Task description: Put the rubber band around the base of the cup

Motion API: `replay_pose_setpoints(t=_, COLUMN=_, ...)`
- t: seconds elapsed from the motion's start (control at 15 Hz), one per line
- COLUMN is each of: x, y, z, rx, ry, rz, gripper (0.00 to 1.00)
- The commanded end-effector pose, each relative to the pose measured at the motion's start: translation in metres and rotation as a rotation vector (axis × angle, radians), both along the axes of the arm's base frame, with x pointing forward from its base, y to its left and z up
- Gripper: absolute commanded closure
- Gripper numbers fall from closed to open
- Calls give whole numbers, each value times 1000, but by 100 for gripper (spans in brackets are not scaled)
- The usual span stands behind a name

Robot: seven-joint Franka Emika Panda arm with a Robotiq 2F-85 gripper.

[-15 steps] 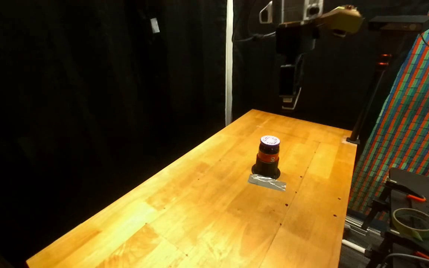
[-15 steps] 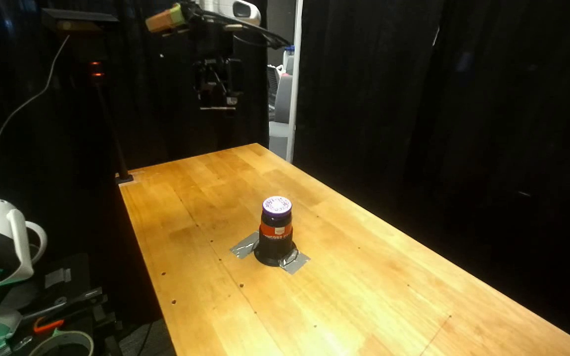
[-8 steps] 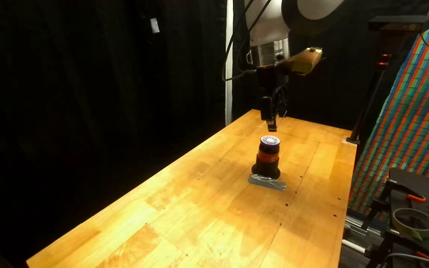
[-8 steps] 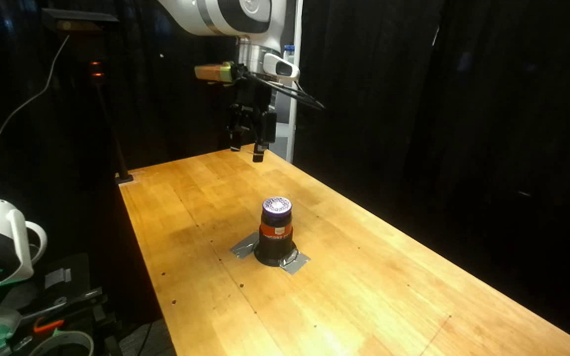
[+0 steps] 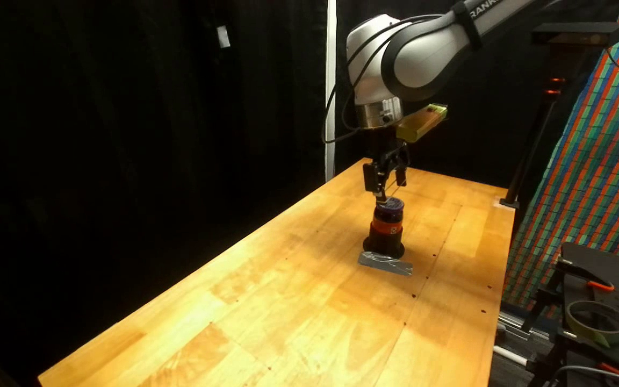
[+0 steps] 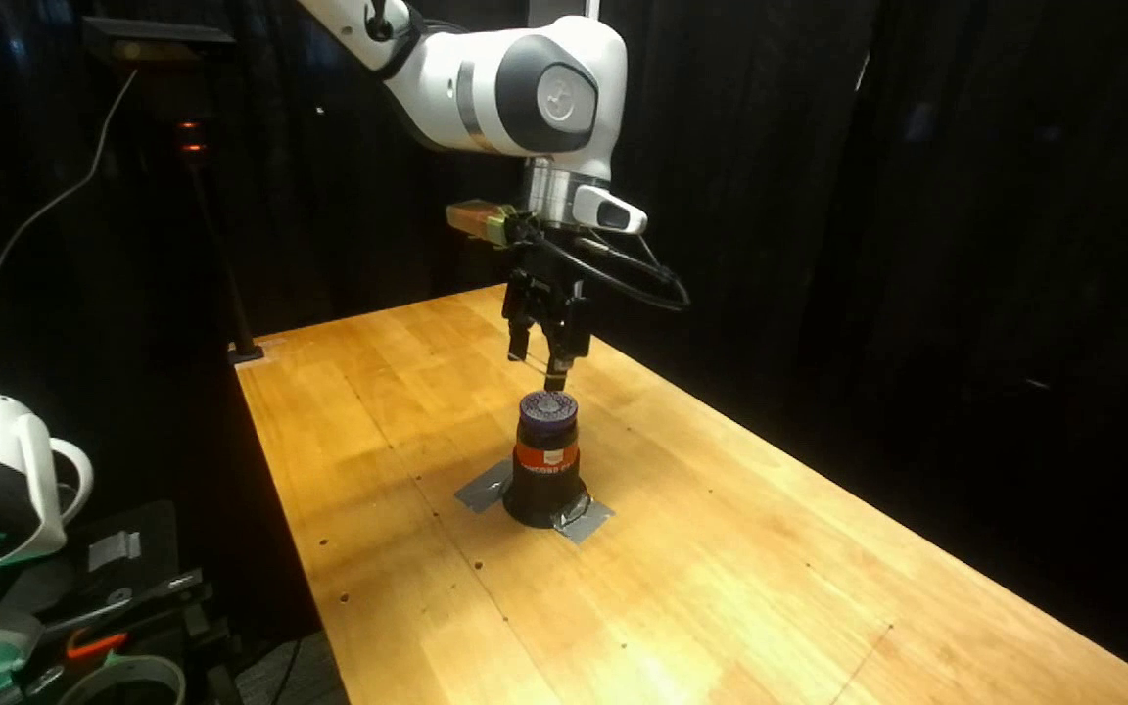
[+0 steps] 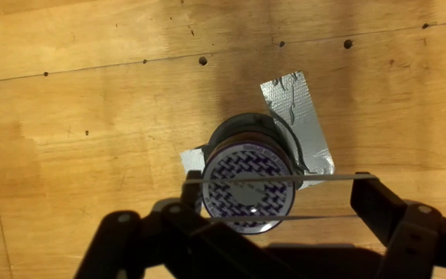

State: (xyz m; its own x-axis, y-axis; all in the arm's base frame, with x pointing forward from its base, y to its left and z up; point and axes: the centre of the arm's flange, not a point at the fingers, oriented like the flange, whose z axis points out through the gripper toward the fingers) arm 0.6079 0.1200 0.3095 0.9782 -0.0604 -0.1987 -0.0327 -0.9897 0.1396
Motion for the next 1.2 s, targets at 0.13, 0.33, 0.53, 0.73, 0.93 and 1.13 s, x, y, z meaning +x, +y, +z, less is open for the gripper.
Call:
replay_pose_setpoints(t=0.13, x=43, y=-8, z=-30, rx=-23, ry=-23, rz=-119, gripper=0)
replay_pose_setpoints(t=0.33, x=54, y=-8, z=-37, rx=-24, ry=-34, rz=-155, gripper=0)
replay_pose_setpoints(t=0.53, x=58, y=-9, z=-44, rx=-19, ry=-14, rz=-172, gripper=0)
replay_pose_setpoints(t=0.73, x=50, y=-6, z=-46, rx=51, ry=45, rz=-156, gripper=0)
replay_pose_setpoints(t=0.93, x=40, y=-12, z=-39, rx=100, ry=81, rz=-138, gripper=0)
replay_pose_setpoints(t=1.13, x=33, y=-22, z=-34, rx=113, ry=101, rz=-143, gripper=0)
